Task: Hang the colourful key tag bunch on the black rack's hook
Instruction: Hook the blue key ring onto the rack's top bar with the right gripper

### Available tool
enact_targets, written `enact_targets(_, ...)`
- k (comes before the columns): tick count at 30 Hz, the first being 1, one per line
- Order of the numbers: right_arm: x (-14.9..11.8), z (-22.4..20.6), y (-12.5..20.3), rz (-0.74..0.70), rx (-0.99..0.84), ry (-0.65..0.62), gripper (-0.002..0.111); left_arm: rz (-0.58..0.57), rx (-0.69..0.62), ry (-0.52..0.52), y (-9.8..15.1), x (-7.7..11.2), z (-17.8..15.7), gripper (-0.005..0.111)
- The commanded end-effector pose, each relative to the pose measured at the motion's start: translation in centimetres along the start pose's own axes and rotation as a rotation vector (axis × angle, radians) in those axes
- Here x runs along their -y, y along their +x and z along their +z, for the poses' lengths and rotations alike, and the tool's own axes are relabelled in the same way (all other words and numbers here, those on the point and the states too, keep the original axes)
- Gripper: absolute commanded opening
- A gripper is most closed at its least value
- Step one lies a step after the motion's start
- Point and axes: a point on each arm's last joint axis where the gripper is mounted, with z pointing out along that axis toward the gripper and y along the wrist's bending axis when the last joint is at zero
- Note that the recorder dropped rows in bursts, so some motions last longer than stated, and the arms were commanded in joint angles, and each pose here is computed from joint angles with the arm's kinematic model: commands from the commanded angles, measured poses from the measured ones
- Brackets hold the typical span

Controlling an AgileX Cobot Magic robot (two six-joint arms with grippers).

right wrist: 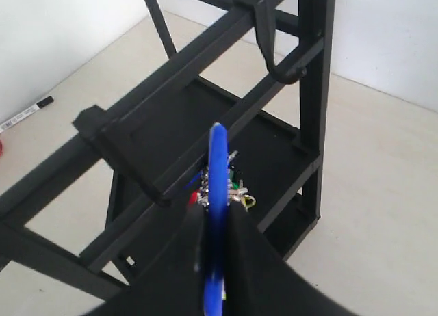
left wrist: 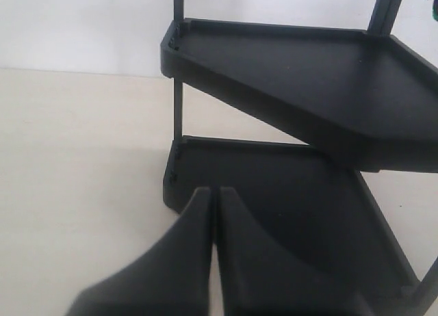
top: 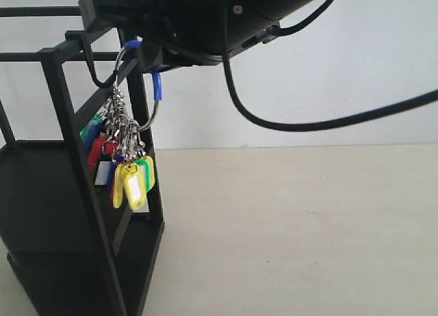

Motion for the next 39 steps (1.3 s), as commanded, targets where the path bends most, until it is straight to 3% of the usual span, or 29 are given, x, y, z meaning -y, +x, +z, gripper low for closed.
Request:
enact_targets(1,-1.3,-0.4,-0.3,-0.013,0.030,-0.040,0.000,0.008,0.011,-0.001,-0.1,0.0,0.0,0.004)
enact_targets(24,-2.6,-0.4,0.3,0.023,-0.011,-0.093,0.001,0.008,0.011,-0.001,-0.1,0.0,0.0,0.004)
enact_targets(27,-2.6,-0.4,0.3,0.021,-0.011,-0.093,0.014,0.008,0.011,-0.001,-0.1,0.0,0.0,0.004)
enact_targets(32,-2.6,-0.4,0.2,0.025,-0.009,-0.093,0.068,0.008,0.011,-0.001,-0.1,0.0,0.0,0.004)
enact_targets(33,-2.6,-0.4,0.3,0.027,-0.012,-0.093,0.073,0.008,0.011,-0.001,-0.1,0.0,0.0,0.004)
enact_targets(35,-2.5,-0.4,0.3,0.026,-0.015,-0.087,0.069,0.008,0.011,-0.001,-0.1,0.0,0.0,0.004)
enact_targets(39,-2.3,-0.9,0.2,0.000,-0.006,-0.070,0.049,0.008,0.011,-0.001,-0.1,0.0,0.0,0.004)
